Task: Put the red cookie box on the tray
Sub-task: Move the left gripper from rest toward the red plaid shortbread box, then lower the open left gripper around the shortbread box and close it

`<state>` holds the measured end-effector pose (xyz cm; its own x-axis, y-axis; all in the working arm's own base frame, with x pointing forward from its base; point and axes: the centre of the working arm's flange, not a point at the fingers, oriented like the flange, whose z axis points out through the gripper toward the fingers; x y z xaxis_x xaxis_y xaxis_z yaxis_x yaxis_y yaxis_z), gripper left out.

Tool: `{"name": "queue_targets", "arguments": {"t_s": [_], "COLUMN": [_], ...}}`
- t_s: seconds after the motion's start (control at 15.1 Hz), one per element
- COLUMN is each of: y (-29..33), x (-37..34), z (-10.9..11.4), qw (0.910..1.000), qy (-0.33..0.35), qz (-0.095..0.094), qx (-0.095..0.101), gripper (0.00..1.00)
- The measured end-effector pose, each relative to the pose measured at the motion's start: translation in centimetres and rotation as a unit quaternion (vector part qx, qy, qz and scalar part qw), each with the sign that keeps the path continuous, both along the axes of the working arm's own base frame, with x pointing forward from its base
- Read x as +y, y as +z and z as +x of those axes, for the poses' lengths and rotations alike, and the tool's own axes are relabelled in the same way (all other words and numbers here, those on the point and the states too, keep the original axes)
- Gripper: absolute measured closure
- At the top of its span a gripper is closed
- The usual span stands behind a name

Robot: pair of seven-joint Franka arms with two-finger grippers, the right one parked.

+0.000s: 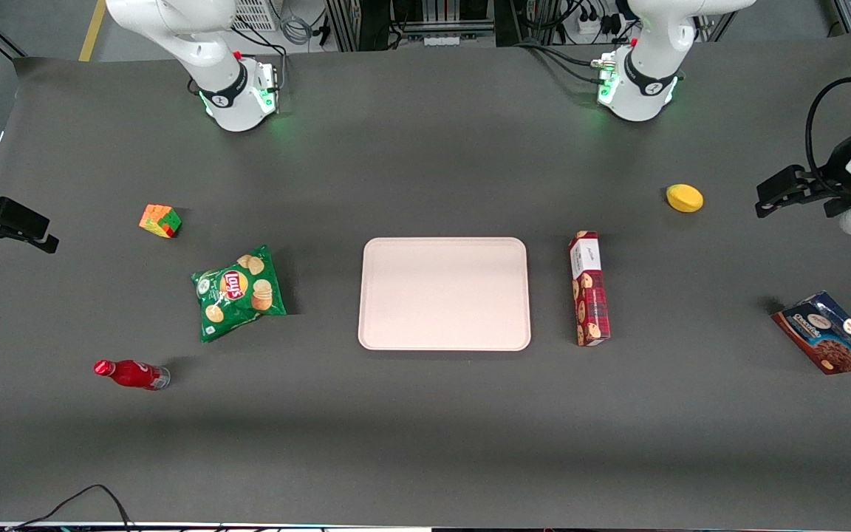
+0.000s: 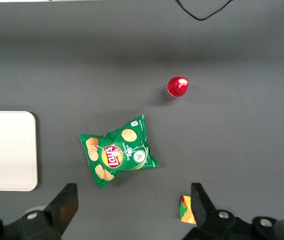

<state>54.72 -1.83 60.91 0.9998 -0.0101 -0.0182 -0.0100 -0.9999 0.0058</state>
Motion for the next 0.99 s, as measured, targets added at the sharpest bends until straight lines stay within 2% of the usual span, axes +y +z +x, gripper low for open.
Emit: {"name": "queue_targets", "arguments": {"t_s": [0.53, 0.79, 0.99], "y": [-1.0, -8.9, -16.0], "x": [-0.2, -2.4, -5.6], "z": [0.4, 2.3, 1.7], "qw": [1.0, 0.9994, 0.9985], "qy": [0.002, 0.033, 0.052], "qz": [-0.001, -0.006, -0.004], "qx": [0.002, -0.008, 0.018], "gripper": [0.0, 0.0, 0.0]}}
